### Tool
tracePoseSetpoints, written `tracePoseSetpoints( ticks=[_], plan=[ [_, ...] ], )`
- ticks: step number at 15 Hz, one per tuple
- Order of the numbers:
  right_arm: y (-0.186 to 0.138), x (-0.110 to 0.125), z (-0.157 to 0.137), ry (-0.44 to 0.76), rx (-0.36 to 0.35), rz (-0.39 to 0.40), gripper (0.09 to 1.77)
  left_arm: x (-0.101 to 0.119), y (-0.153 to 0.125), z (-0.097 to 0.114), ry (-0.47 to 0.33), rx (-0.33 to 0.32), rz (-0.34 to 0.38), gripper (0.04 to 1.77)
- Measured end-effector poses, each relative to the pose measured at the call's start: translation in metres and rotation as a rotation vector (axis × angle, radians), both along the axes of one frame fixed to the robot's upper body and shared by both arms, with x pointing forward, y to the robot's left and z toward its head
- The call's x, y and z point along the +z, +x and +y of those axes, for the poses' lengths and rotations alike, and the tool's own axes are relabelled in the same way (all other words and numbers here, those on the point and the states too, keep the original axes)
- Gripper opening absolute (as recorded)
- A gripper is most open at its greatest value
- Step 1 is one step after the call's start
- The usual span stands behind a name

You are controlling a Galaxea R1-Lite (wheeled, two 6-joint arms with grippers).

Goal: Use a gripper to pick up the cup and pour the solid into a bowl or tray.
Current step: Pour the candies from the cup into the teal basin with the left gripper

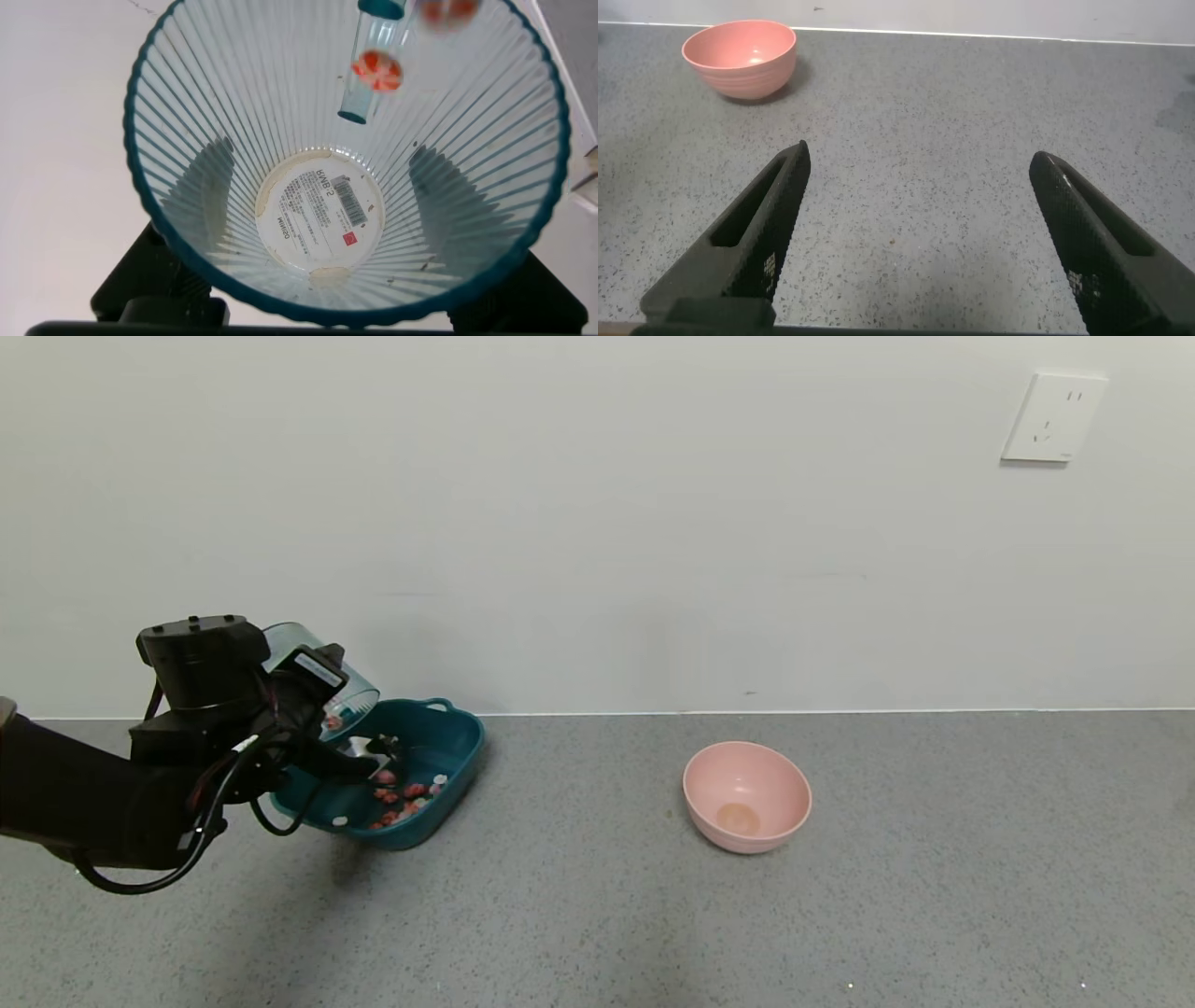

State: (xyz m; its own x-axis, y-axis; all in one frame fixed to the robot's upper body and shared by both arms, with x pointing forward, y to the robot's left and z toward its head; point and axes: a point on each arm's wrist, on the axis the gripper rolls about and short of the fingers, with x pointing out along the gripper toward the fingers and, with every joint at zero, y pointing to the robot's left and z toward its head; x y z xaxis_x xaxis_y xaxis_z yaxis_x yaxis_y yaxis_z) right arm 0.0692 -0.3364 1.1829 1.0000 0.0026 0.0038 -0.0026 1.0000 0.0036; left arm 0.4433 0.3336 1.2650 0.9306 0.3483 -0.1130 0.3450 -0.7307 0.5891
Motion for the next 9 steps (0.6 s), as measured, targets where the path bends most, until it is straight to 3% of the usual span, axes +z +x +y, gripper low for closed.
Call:
tracePoseSetpoints(
  ticks=[9],
  plan=[
    [0.0, 0.0001, 0.0, 0.001, 0.0, 0.0, 1.71, 0.0007, -0.009, 0.0009, -0.005, 0.003, -0.001, 1.29]
  ],
)
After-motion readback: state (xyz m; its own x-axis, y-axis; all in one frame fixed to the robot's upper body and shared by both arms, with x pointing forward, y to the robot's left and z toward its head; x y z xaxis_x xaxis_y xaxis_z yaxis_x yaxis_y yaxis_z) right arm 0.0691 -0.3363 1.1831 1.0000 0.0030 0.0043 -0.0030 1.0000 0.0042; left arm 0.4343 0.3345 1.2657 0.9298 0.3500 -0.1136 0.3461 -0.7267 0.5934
